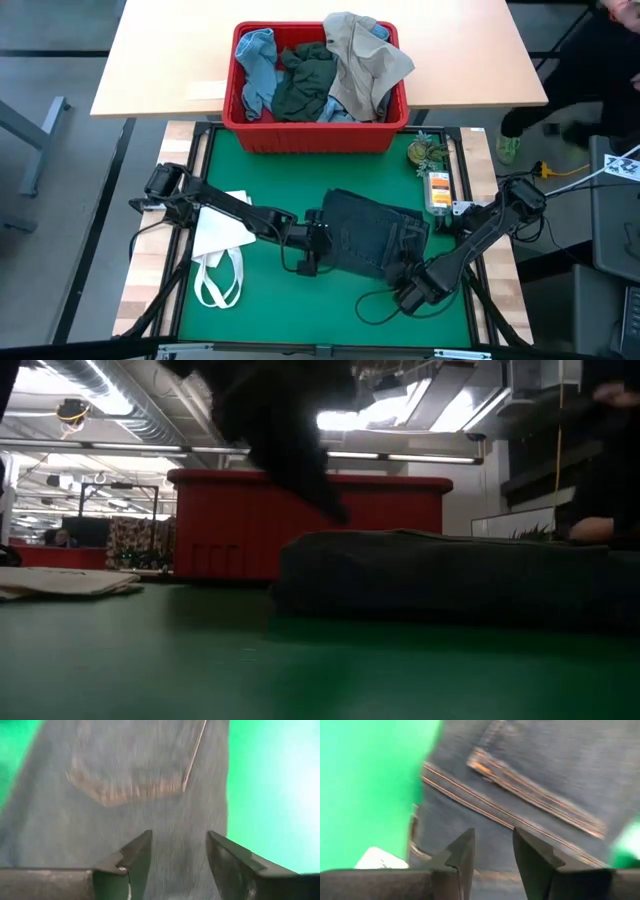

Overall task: Fold laundry
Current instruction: Fold the dark blue pants, then remove the brown shorts from the laundry bin

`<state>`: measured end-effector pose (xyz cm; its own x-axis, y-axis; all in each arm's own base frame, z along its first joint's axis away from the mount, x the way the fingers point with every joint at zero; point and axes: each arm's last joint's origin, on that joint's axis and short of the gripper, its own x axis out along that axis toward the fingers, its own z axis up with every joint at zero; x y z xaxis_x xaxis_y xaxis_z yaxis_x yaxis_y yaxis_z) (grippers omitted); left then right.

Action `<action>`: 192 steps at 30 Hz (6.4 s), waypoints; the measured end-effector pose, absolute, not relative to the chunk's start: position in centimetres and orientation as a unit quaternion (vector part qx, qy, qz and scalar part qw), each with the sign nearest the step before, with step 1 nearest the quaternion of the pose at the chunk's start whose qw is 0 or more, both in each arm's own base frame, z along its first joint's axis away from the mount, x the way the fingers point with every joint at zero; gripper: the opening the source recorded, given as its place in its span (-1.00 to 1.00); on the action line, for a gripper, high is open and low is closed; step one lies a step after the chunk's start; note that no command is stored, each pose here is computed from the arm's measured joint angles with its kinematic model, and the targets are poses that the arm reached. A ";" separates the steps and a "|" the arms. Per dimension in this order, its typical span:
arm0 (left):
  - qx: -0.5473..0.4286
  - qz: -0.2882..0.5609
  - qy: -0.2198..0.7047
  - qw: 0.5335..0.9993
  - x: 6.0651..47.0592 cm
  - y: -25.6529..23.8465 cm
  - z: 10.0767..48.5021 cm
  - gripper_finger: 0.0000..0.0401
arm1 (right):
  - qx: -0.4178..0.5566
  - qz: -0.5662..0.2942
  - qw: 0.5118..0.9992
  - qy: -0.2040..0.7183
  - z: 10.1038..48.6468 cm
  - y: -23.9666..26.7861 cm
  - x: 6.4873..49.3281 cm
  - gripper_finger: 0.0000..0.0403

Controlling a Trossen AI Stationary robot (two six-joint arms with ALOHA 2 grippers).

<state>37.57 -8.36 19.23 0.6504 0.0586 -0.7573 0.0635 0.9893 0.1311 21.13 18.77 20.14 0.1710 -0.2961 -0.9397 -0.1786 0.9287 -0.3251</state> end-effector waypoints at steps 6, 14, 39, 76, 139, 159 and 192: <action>0.104 -0.009 0.358 0.928 39.5 -8.1 23.2 -0.10 | -0.261 -0.092 0.718 0.638 24.2 18.1 21.0 -0.34; 0.115 0.020 0.327 0.938 40.8 -5.3 25.6 -0.10 | -0.311 -0.142 0.693 0.635 25.5 16.5 21.2 -0.34; 0.096 0.087 0.393 0.910 37.5 1.0 28.5 -0.10 | -0.255 0.016 0.748 0.613 18.8 11.2 27.4 -0.34; 0.100 0.148 0.284 0.942 31.5 1.2 36.8 -0.10 | -0.324 -0.026 0.811 0.486 16.8 -8.7 31.5 -0.34; 0.084 0.188 0.356 0.912 25.8 1.6 38.3 -0.10 | 0.005 -0.388 0.838 0.383 37.7 -35.2 13.9 -0.34; 0.085 0.188 0.356 0.912 25.8 1.6 38.3 -0.10 | 0.026 -0.352 0.853 0.386 34.8 -37.3 14.9 -0.34; 0.085 0.187 0.356 0.912 25.8 1.6 38.3 -0.10 | 0.060 -0.257 0.914 0.308 33.2 -38.6 16.3 -0.93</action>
<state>25.80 1.62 38.27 0.6761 0.4018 -0.6176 -0.2810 0.9155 0.2880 16.28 -38.61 33.22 0.6785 -0.4325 -0.5938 0.5060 0.8612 -0.0492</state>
